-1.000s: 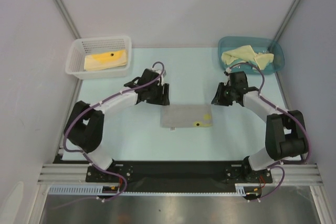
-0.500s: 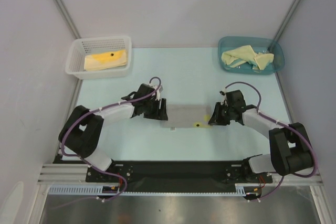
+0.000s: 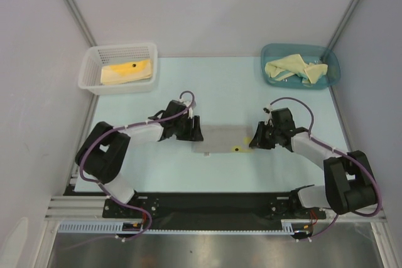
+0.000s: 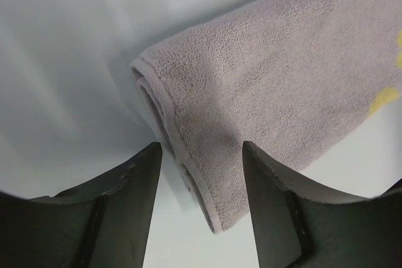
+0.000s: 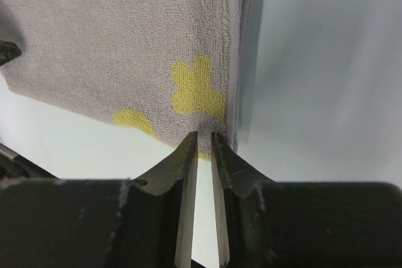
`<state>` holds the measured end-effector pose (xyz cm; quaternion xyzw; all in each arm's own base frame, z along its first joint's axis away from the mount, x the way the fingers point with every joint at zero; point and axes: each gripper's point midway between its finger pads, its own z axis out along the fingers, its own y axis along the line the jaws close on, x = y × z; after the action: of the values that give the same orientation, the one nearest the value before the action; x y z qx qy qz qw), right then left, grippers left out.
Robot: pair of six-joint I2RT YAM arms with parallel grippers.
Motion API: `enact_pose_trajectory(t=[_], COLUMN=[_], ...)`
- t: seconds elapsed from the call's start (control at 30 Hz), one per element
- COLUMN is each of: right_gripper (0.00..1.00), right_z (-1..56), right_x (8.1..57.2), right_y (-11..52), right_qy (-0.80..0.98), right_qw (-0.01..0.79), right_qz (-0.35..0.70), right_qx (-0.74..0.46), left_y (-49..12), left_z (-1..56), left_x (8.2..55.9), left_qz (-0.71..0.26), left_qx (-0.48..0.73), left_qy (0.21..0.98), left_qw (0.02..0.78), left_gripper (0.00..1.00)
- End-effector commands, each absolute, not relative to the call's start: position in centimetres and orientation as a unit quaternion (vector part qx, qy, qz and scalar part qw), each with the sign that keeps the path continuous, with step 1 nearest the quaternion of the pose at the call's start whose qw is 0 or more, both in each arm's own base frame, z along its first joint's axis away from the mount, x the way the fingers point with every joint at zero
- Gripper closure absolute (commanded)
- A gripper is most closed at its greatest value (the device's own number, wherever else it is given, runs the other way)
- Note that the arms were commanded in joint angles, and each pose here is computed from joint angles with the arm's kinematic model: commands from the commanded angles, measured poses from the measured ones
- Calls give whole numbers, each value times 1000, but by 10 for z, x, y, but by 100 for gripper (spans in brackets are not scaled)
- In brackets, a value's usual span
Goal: Fold and stack the towels
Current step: Neatly place the folded towel into the bin
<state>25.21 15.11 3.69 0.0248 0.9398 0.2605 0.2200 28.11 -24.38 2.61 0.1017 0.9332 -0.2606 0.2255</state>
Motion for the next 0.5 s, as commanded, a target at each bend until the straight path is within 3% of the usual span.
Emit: enact_pose_trajectory(t=[0.0, 0.13, 0.23, 0.27, 0.33, 0.37, 0.47], right_gripper=[80, 80, 79, 78, 76, 75, 73], right_z=[50, 60, 74, 78, 92, 97, 117], right_x=[259, 259, 259, 259, 259, 259, 259], right_y=[155, 158, 160, 161, 162, 163, 166], right_qy=[930, 927, 923, 922, 916, 915, 906], right_qw=[248, 255, 268, 271, 285, 288, 305], right_qz=[270, 274, 277, 277, 281, 283, 293], right_qx=[19, 16, 11, 10, 6, 2, -3], left_y=[-242, -234, -232, -232, -234, -233, -238], left_z=[12, 5, 5, 6, 9, 11, 22], left_x=[274, 273, 274, 276, 279, 282, 290], left_qz=[-254, -218, -209, -207, -209, -202, -202], left_qx=[88, 70, 57, 56, 55, 51, 54], left_qy=[941, 953, 956, 956, 956, 957, 957], left_qw=[204, 197, 196, 198, 197, 201, 203], left_gripper=[39, 48, 63, 72, 81, 100, 100])
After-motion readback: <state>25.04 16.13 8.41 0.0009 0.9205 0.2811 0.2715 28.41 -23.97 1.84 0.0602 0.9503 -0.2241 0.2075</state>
